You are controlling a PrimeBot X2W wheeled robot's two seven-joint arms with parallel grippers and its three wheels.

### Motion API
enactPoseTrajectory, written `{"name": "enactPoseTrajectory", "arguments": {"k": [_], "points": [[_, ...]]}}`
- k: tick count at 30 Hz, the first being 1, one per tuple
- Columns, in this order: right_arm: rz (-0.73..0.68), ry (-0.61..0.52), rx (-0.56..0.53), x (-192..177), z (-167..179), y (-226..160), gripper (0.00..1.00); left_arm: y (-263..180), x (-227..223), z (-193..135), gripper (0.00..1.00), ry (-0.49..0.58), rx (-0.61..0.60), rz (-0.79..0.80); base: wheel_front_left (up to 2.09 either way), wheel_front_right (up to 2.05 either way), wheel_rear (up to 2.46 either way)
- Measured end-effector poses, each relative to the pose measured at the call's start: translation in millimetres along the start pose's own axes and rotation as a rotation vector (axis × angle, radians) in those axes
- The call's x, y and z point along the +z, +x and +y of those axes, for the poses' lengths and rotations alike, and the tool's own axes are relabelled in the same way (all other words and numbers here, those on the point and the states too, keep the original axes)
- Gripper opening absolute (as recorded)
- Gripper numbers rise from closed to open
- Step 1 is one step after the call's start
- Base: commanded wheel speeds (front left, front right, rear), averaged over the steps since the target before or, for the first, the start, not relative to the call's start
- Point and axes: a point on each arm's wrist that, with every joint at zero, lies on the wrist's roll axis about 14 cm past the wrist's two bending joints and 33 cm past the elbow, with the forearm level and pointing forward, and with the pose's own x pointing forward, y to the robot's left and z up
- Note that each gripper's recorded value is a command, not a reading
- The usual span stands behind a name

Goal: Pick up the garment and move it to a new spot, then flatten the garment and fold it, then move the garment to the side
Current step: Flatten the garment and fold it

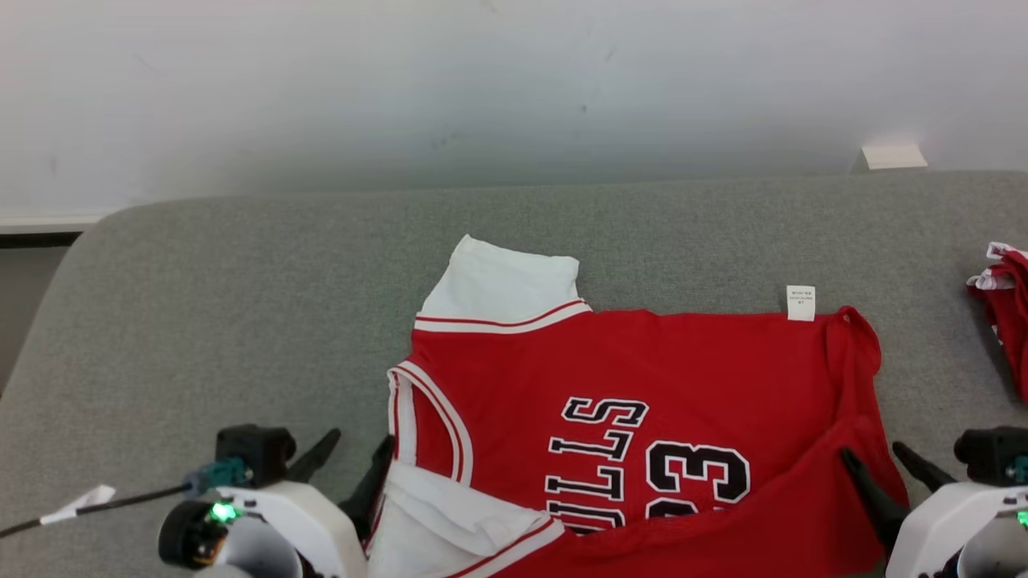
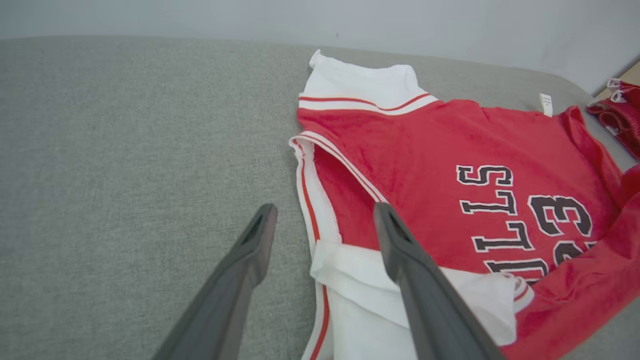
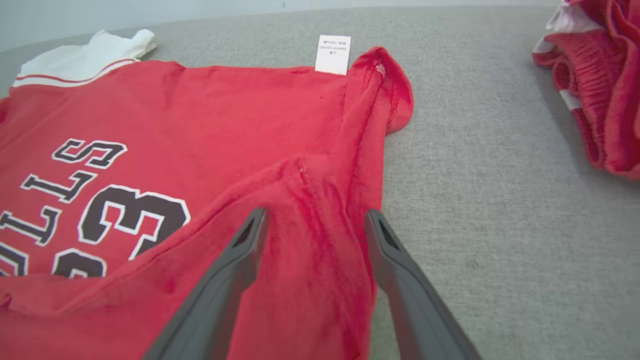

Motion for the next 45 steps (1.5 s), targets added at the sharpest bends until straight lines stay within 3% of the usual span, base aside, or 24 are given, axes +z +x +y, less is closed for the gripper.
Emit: {"name": "enactPoseTrajectory", "arguments": {"k": [15,18,27,37,45], "points": [[-0.044,0.036,-0.069,41.2,-31.6,44.3,1.00,84.2,52.1,19.1,1.00,0.122,-0.089,-0.031,0.00,0.00,0.00],[-0.060,0.046,-0.074,51.9,-35.5,53.3,1.00,101.0,56.4,14.6,1.00,0.200,-0.142,0.009,0.00,0.00,0.00],[-0.056,0.070,-0.063,85.5,-42.6,87.8,1.00,158.2,60.5,10.9,1.00,0.179,-0.210,0.155,0.00,0.00,0.00],[0.101,0.076,-0.050,65.4,-39.1,129.9,1.00,206.2,33.8,-2.5,1.00,0.206,-0.276,0.371,0.00,0.00,0.00],[0.139,0.057,-0.052,57.1,-39.3,139.5,1.00,230.8,28.8,8.2,1.00,0.230,-0.256,0.431,0.00,0.00,0.00]]}}
